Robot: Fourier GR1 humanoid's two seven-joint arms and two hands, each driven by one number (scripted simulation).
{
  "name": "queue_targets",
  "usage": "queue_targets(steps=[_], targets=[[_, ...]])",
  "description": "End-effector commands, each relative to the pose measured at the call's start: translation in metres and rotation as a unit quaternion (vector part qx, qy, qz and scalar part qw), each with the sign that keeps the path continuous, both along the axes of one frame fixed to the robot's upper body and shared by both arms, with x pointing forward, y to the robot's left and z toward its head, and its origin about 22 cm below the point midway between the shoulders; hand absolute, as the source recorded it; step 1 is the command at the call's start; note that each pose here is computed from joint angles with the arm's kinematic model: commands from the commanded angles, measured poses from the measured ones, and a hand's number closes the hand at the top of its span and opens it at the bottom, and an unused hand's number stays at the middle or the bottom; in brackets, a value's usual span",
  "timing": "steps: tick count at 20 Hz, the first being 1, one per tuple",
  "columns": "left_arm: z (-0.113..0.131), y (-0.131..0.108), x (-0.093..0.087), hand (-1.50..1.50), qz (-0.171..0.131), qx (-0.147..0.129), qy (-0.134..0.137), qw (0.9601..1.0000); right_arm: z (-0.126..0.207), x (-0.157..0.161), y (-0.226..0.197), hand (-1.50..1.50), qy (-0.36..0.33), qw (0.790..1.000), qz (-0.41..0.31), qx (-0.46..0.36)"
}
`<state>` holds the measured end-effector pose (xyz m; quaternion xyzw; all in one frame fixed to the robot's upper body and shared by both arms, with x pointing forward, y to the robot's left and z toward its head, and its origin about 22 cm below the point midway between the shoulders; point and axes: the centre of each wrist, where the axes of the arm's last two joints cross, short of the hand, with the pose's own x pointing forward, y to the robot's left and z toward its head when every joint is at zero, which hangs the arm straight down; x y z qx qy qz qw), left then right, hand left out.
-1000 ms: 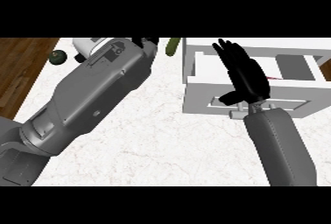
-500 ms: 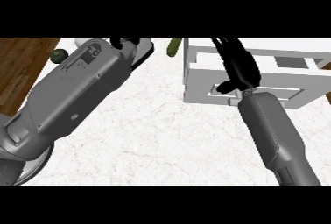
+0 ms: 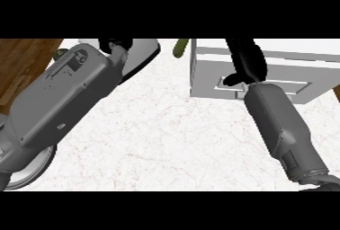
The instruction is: Pick up the can, place it into the drawer and close the drawer
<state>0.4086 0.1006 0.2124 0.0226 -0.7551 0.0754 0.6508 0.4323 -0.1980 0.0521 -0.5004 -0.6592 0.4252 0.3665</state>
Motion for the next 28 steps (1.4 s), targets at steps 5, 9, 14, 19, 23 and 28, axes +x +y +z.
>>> queue_targets(steps=[5, 9, 14, 19, 23, 28], targets=[[0.013, 0.008, -0.006, -1.50, 0.000, 0.004, -0.006, 1.0000, 0.015, 0.017, -0.003, -1.50, -0.023, 0.999, -0.026, 0.003], [0.011, 0.023, -0.014, -1.50, -0.013, 0.007, -0.004, 0.9999, 0.050, 0.031, -0.014, -1.50, -0.038, 0.998, -0.046, 0.012], [0.035, 0.013, -0.019, -1.50, -0.020, 0.001, -0.014, 0.9997, 0.048, 0.032, -0.007, -1.50, -0.051, 0.997, -0.055, 0.002], [0.024, 0.009, -0.020, -1.50, -0.017, 0.008, -0.014, 0.9997, 0.081, 0.042, -0.009, -1.50, -0.046, 0.997, -0.064, 0.001], [0.011, 0.017, -0.023, -1.50, -0.021, 0.012, -0.006, 0.9997, 0.075, 0.042, 0.011, -1.50, 0.006, 0.999, 0.005, 0.048], [0.010, 0.019, -0.026, -1.50, -0.014, 0.003, -0.002, 0.9999, 0.076, 0.042, 0.020, -1.50, 0.040, 0.970, 0.041, 0.236]])
